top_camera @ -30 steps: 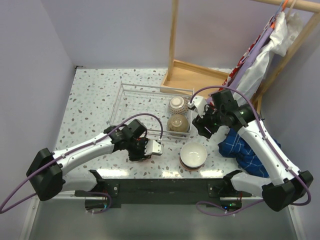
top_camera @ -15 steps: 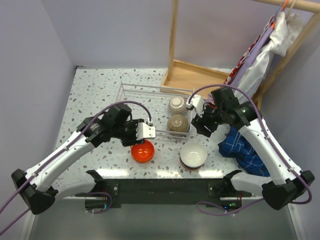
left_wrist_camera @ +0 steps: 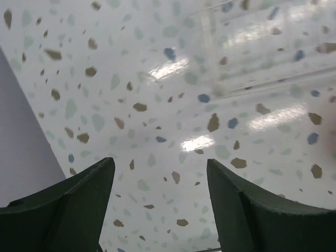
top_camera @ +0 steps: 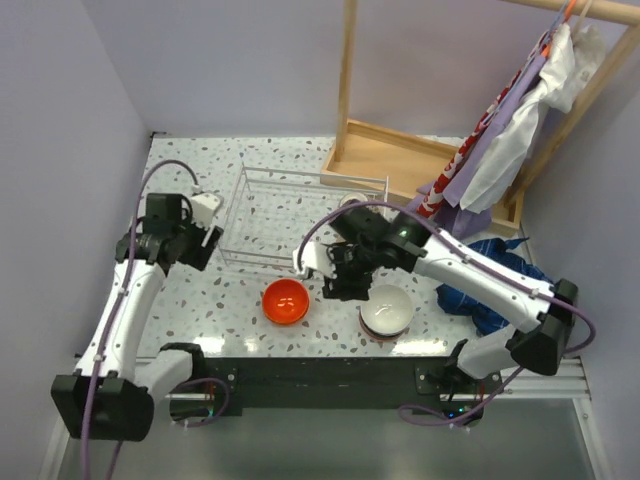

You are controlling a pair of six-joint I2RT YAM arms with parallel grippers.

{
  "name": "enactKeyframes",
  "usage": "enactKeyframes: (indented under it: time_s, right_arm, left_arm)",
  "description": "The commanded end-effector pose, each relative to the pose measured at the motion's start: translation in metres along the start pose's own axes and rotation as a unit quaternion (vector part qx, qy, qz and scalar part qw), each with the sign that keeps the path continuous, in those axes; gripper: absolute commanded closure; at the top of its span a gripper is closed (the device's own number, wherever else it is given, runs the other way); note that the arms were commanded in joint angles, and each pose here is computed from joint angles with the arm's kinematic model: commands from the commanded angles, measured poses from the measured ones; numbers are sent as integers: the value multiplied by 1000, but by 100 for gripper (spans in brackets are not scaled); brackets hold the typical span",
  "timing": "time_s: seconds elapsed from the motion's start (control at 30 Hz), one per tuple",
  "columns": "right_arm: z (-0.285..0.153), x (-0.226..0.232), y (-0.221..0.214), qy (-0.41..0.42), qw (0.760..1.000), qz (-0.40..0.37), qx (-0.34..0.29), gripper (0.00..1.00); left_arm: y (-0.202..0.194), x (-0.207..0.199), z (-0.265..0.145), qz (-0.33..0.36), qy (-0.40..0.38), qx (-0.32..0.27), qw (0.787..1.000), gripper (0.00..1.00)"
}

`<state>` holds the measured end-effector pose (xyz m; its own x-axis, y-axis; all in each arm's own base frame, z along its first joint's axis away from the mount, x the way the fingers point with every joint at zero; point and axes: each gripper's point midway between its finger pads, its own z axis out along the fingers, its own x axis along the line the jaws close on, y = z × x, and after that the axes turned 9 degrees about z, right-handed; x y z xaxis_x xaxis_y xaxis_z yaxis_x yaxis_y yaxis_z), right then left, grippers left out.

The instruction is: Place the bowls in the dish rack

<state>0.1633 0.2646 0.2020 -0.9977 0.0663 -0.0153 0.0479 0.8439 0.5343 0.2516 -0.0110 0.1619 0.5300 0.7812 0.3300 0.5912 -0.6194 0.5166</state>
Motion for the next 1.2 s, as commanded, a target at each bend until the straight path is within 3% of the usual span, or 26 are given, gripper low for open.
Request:
enactKeyframes:
  time_s: [0.0,0.2,0.37,0.93,1.03,1.17]
  right_arm:
    - [29,12,43,15,995,-98,-24,39]
    - [84,29,73,46,988,-147,-17,40]
    - [107,37,68,62,984,-168,2,41]
    - [157,39,42,93,980,-170,46,49]
    - [160,40,34,97,979,-171,57,51]
    - [161,43,27,107,977,-169,68,68]
  left_arm:
    - [-30,69,7,-160,70,29,984,24]
    - [-32,101,11,-256,53,14,965,28]
    - [-21,109,6,-259,70,-20,963,28]
    - [-34,93,15,-260,52,-5,964,29]
    - [-34,90,15,-261,53,-8,964,29]
    - [-36,86,14,-264,52,-8,963,29]
